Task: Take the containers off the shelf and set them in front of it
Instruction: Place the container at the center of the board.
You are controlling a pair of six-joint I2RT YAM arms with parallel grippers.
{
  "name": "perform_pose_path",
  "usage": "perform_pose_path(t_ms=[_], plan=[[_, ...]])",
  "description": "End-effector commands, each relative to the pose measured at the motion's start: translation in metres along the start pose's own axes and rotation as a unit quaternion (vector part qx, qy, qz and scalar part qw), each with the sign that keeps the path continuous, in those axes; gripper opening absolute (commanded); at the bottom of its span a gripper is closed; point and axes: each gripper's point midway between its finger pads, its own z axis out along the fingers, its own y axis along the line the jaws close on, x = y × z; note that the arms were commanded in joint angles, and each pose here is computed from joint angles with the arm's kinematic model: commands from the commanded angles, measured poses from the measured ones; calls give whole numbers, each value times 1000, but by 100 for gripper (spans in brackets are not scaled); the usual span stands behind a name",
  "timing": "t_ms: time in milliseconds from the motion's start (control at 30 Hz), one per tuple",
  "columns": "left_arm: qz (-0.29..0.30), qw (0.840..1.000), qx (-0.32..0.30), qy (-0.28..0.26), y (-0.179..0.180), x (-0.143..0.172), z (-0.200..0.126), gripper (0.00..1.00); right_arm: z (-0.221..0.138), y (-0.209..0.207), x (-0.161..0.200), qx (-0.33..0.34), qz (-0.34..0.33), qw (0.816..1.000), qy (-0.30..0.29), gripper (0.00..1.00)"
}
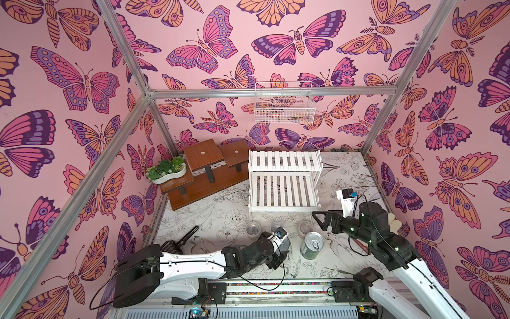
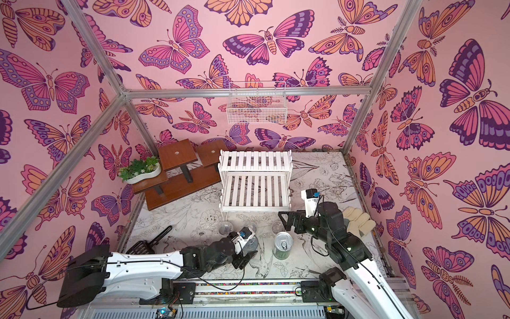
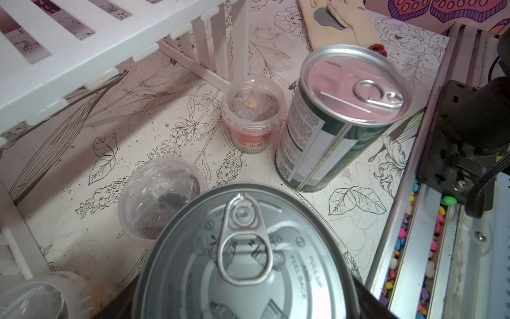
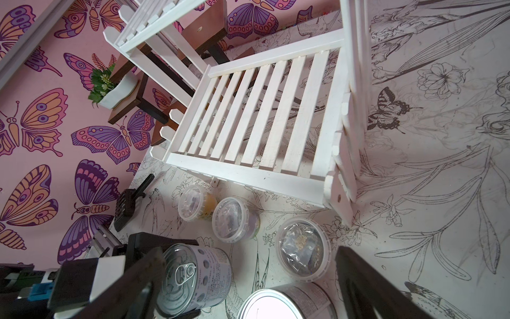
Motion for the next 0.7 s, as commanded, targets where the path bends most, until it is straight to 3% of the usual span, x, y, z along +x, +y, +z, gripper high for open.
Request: perform_pose_path(t_ms=[0,433,667], plan=[[-13,999,-20,-26,6,-4,4,73,-3,5,-13,-5,-1,1000,-22,99],[-20,1000,-23,-5,10,19,31,73,-6,4,-14,1,-6,1000,-23,99],[-21,999,-27,-1,12,21,33,84,-7,4,-13,1,-8,1000,-23,99]])
